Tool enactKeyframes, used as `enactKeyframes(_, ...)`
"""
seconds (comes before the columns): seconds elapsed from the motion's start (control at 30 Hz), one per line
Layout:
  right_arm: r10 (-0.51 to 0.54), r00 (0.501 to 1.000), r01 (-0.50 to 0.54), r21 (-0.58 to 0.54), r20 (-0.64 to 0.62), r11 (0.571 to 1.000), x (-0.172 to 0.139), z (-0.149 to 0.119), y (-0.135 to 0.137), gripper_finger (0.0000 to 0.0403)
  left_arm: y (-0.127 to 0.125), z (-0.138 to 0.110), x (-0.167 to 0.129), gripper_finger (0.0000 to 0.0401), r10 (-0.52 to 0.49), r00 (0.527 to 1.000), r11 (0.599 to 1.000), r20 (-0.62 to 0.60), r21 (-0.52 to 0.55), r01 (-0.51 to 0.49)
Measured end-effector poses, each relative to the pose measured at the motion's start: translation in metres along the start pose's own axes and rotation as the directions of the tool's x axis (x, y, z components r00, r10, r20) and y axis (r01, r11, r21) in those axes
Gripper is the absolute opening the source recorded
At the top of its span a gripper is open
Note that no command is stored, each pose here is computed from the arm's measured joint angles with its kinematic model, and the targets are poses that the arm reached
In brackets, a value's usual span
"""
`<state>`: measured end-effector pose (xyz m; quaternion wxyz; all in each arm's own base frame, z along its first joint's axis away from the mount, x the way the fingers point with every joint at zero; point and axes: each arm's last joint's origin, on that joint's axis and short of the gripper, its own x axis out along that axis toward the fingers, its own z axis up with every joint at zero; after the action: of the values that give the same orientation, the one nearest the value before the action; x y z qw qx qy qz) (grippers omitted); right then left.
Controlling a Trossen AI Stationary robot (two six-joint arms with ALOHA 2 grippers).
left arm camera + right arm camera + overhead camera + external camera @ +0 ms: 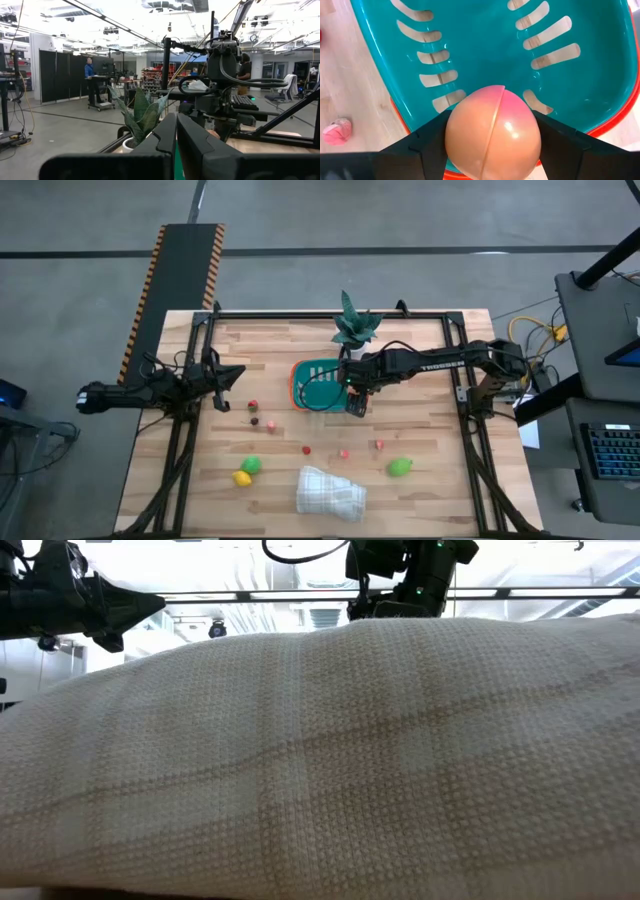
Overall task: Build produce basket
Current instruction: Put the pink peach into the blue basket
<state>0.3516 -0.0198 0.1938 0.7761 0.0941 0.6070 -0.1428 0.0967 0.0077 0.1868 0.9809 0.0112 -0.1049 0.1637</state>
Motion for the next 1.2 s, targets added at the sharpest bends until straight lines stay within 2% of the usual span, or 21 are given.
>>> enactKeyframes(0.87, -0.001, 1.0, 0.001, -0.002, -0.018, 1.0, -0.002, -0.001, 0.0, 0.0293, 0.0, 0.0, 0.0, 0.0, 0.0, 1.0, 1.0, 0.0, 0.0, 0.0)
enactKeyframes(1.03, 0.005, 1.0, -0.005, 0.0, 0.005, 1.0, -0.026, 0.002, -0.002, 0.0297, 0.0, 0.0, 0.0, 0.0, 0.0, 1.0, 1.0, 0.0, 0.0, 0.0)
enactKeyframes(1.2, 0.028, 0.997, -0.031, 0.035, 0.067, 0.999, -0.06, -0.008, 0.0, 0.0297, 0.0, 0.0, 0.0, 0.0, 0.0, 1.0, 1.0, 0.0, 0.0, 0.0)
